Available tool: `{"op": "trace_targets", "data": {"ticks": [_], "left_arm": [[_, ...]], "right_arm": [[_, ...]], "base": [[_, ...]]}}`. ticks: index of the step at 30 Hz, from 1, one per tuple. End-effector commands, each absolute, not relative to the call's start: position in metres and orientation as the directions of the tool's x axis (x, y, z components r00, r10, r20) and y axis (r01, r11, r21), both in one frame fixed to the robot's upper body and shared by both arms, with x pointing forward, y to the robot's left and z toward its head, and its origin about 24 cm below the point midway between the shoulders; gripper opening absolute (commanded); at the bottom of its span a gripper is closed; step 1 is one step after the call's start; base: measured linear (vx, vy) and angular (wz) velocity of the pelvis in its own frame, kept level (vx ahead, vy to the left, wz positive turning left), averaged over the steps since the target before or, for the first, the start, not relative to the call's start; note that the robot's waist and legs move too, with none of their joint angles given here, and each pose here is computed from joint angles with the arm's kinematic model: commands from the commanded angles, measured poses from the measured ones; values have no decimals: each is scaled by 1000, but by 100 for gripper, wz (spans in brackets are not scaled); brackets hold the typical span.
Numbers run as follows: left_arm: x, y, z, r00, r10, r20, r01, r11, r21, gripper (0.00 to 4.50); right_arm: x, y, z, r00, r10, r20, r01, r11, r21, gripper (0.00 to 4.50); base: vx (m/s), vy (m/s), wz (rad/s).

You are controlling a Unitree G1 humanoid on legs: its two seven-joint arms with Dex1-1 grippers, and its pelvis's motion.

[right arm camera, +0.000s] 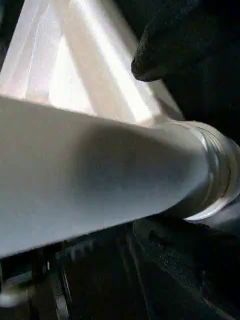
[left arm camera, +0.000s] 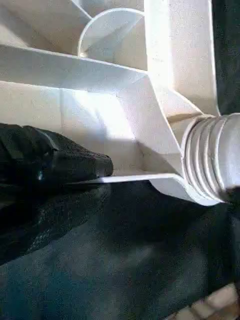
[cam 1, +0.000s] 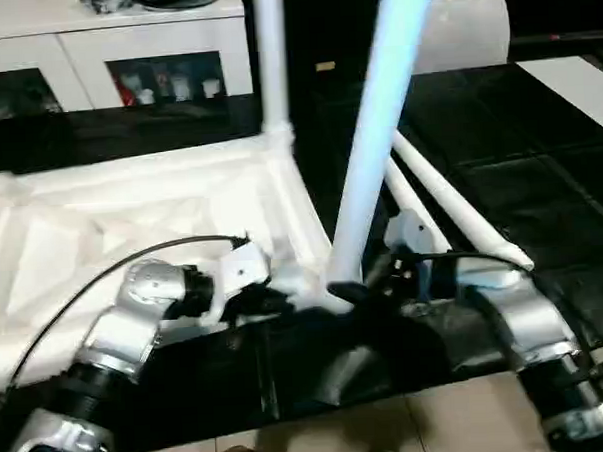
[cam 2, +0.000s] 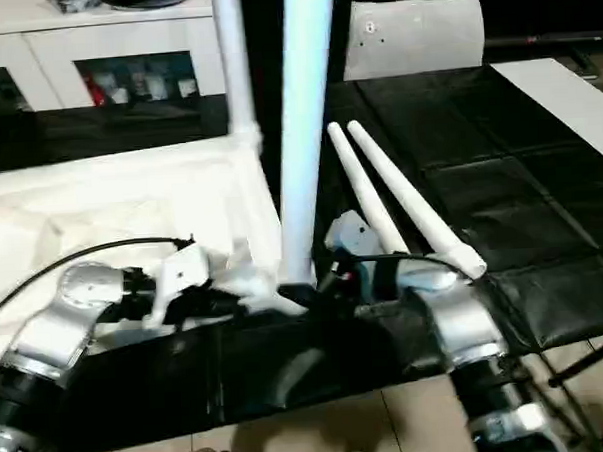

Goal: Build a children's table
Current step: Rotate leg to tighten

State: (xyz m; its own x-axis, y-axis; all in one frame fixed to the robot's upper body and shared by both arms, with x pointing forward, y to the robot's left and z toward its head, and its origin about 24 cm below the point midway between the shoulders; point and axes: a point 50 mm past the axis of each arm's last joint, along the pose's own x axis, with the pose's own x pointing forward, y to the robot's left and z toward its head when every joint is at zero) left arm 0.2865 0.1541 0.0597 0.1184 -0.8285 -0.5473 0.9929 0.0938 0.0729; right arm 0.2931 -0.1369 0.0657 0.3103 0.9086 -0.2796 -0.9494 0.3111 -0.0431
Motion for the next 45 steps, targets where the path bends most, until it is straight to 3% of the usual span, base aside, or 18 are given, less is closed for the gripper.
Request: {"op": "trace_targets", "data": {"ticks": [1, 5, 7, 21, 26, 30, 35, 42, 45], "left_arm": [[281, 151, 58, -1, -817, -577, 999, -32, 43, 0], [280, 153, 58, -25, -806, -592, 998, -57, 36, 0], [280, 155, 58, -60, -790, -610, 995, -99, 31, 0], [284, 158, 58, -83, -779, -622, 991, -130, 31, 0], [285, 159, 58, -82, -780, -621, 991, -130, 33, 0], [286, 159, 58, -81, -781, -619, 991, -130, 35, 0], [286, 160, 58, -80, -780, -621, 991, -130, 36, 0], [287, 160, 58, -79, -778, -623, 990, -132, 39, 0], [288, 160, 58, -79, -776, -626, 990, -133, 40, 0]], "right_arm": [[294, -136, 69, 262, 924, -278, -965, 259, -48, 447], [293, -136, 70, 223, 935, -275, -975, 220, -41, 421], [291, -134, 71, 137, 952, -273, -990, 139, -10, 401], [285, -128, 63, 30, 946, -324, -999, 32, 0, 291], [285, -125, 61, 52, 950, -308, -998, 61, 20, 291], [283, -123, 59, 41, 955, -293, -995, 64, 70, 329], [283, -124, 56, 82, 948, -308, -995, 96, 32, 372], [283, -120, 53, 100, 947, -304, -989, 127, 71, 372], [283, -119, 53, 95, 953, -288, -988, 126, 89, 344]], "base": [[0, 0, 0], [0, 0, 0], [0, 0, 0], [0, 0, 0], [0, 0, 0], [0, 0, 0], [0, 0, 0], [0, 0, 0], [0, 0, 0]]}}
